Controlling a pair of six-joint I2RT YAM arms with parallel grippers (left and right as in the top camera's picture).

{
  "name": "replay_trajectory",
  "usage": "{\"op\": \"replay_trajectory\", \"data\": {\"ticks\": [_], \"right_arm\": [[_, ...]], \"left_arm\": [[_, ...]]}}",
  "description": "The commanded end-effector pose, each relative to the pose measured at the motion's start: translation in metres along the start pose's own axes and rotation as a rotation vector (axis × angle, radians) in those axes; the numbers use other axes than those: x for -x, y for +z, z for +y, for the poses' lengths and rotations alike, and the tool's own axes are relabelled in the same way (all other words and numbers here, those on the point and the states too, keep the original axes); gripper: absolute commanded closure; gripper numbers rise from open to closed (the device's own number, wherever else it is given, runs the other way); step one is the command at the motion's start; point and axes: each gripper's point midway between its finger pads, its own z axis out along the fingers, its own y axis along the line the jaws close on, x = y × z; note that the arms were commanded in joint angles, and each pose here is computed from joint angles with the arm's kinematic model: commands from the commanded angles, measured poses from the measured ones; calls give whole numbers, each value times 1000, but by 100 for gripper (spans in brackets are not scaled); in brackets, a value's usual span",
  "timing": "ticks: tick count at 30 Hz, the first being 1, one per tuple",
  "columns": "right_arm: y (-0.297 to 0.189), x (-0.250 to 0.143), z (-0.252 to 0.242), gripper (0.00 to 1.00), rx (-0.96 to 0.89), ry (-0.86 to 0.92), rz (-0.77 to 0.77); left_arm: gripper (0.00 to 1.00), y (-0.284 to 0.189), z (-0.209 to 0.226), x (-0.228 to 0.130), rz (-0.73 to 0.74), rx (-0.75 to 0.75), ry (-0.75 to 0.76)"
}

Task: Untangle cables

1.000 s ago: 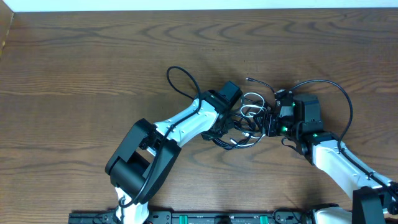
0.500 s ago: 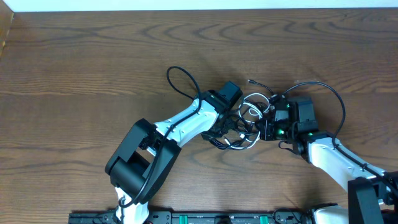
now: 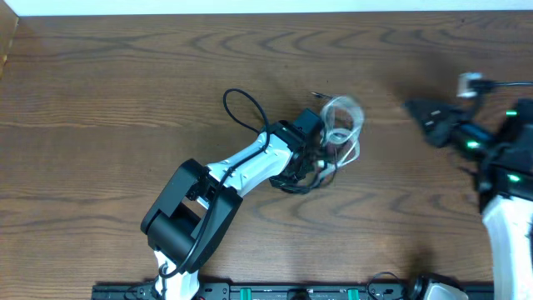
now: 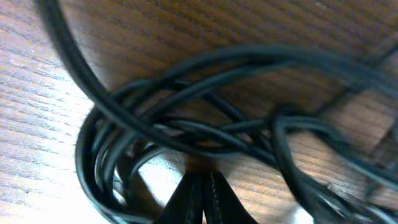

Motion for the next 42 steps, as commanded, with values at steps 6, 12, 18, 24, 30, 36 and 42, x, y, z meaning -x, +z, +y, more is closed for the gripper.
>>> {"op": "replay_trajectory", "data": {"ticks": [6,12,18,24,30,36,42], "right_arm": [[-44,63,-2,99,-100,-101,-162],[-28,0,-25,85,-194,7,49],[-8,-90,-47,76,-383,82,359],[26,-165,-53,52,-352,45,548],[48,-198,-70,59,-334,33,578],[69,-214,-76,56,-310,-17,600],[99,-216,-75,46,-296,-144,563]], "left_arm": [[92,14,25,5,-21,92,-4],[92,14,25,5,-20,93,-4],[92,14,27,4,-10,97,29],[92,13,12,-23,146,1,104],[92,10,4,-39,234,-57,150],[92,10,4,-39,234,-58,150],[92,10,4,-39,233,-58,150]]}}
